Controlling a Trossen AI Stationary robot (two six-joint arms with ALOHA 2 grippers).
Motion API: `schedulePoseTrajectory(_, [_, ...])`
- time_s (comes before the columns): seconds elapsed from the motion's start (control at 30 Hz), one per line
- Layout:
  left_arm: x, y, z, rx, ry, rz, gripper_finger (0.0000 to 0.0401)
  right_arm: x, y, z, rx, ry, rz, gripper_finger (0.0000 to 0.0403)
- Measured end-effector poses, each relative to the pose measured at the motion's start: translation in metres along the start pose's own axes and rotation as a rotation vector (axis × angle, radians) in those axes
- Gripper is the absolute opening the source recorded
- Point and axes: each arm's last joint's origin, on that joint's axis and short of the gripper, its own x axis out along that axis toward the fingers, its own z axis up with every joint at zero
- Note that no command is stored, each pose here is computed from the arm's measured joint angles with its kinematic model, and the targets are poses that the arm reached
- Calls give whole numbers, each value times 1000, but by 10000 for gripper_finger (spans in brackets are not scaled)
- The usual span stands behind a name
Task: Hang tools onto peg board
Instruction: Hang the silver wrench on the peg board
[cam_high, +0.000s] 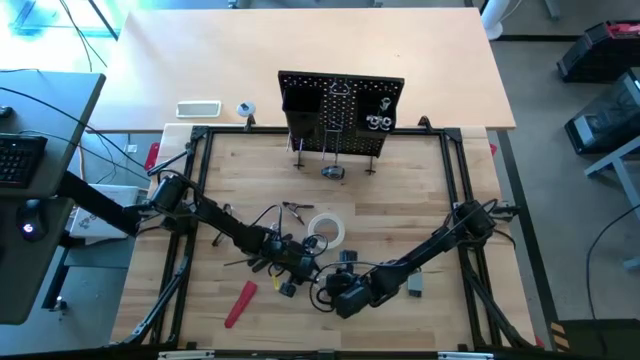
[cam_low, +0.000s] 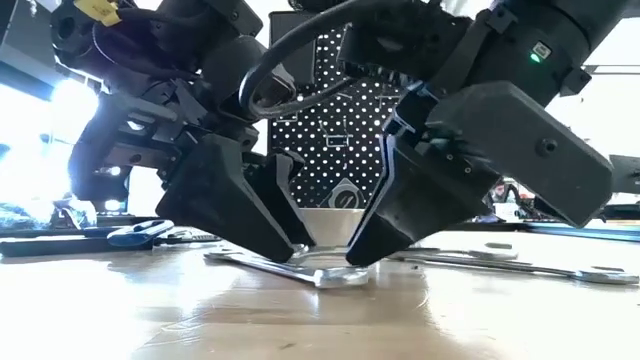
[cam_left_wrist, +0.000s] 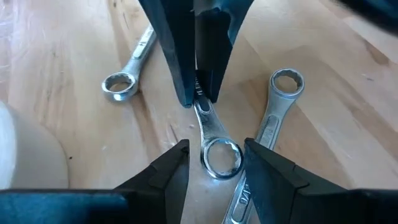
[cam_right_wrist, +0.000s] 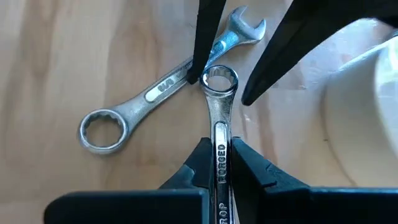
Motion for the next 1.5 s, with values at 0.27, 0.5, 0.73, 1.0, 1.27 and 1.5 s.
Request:
schedulePoseTrajectory(0.27, [-1, 11, 0, -112, -11, -62, 141, -8, 0, 15, -46, -26, -48, 21])
schedulePoseTrajectory(0.5, [-2, 22, 1, -184, -44, -168, 141, -12, 1, 20, -74, -30, -64, 21])
schedulePoseTrajectory(0.73, [-5, 32, 1, -252, -51, -266, 130, -13, 0, 18, -88, -13, -70, 21])
schedulePoseTrajectory(1.0, [-7, 44, 6, -322, -94, -347, 101, -14, 0, 19, -118, -22, -81, 21])
schedulePoseTrajectory(1.27, [-9, 49, 6, -343, -94, -399, 44, -18, 4, 19, -140, -43, -116, 21])
schedulePoseTrajectory(1.5, [-9, 50, 7, -360, -99, -423, 22, -25, 6, 27, -159, -46, -137, 10])
